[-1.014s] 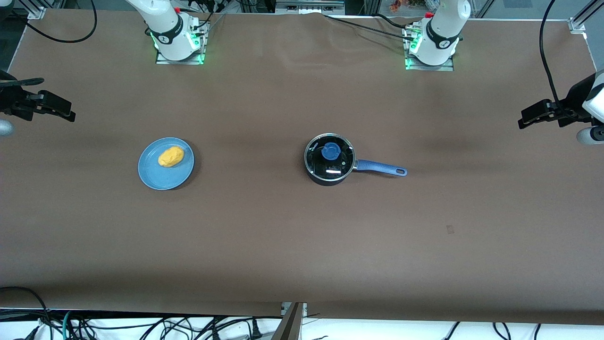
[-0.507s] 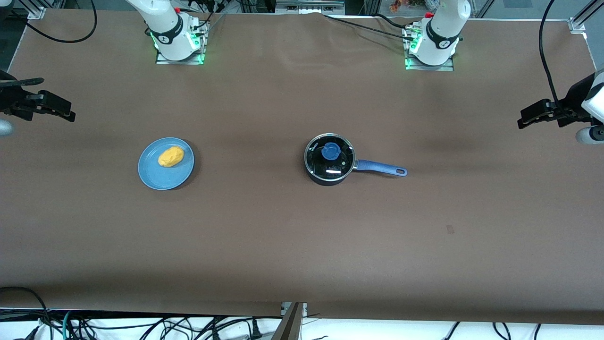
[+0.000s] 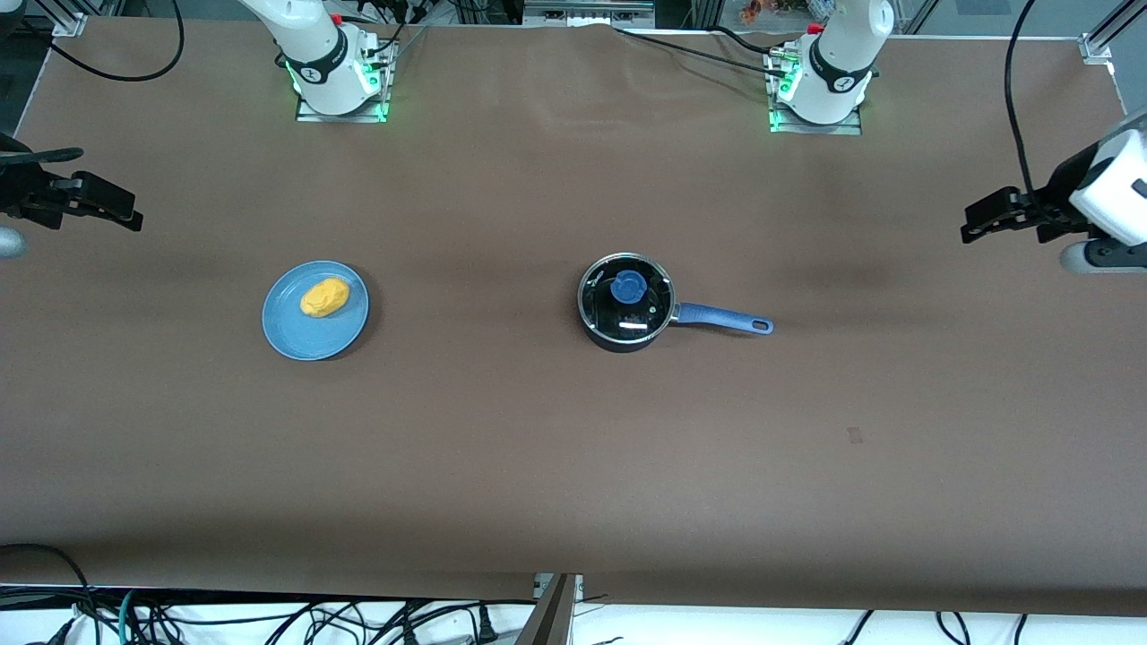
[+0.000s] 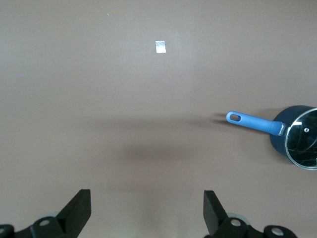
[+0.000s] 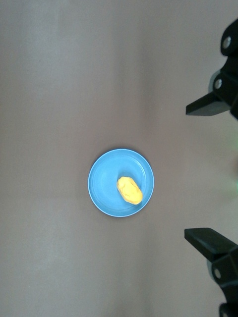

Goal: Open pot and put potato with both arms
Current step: 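Reach the left gripper to the saucepan lid and grasp the blue knob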

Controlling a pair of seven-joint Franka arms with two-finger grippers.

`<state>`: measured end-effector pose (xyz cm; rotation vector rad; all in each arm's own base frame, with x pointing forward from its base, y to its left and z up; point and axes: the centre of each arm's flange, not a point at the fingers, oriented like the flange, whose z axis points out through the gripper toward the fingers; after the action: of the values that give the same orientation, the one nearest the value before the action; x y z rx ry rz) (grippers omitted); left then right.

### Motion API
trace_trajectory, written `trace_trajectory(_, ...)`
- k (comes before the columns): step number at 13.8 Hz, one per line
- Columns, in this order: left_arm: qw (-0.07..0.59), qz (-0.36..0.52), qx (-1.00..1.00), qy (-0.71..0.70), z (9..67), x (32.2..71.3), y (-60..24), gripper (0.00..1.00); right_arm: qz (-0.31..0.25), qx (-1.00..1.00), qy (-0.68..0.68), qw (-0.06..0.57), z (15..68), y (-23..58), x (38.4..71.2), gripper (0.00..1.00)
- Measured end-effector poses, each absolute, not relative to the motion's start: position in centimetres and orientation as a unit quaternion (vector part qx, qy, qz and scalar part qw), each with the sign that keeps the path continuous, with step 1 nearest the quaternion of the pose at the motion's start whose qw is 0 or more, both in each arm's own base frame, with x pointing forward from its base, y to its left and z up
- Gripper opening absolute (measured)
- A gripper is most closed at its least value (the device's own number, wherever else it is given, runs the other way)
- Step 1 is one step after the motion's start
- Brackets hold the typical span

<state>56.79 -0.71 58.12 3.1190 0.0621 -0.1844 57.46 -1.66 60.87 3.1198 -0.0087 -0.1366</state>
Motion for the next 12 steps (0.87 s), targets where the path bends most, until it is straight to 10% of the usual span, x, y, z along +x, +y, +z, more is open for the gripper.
trace_trajectory(12, 0.043, -0.089, 0.994, 0.047, 55.9, 56.9, -10.5, 1.0, -0.044, 0.999, -0.003, 0.009, 60.9, -1.7, 57.5, 1.0)
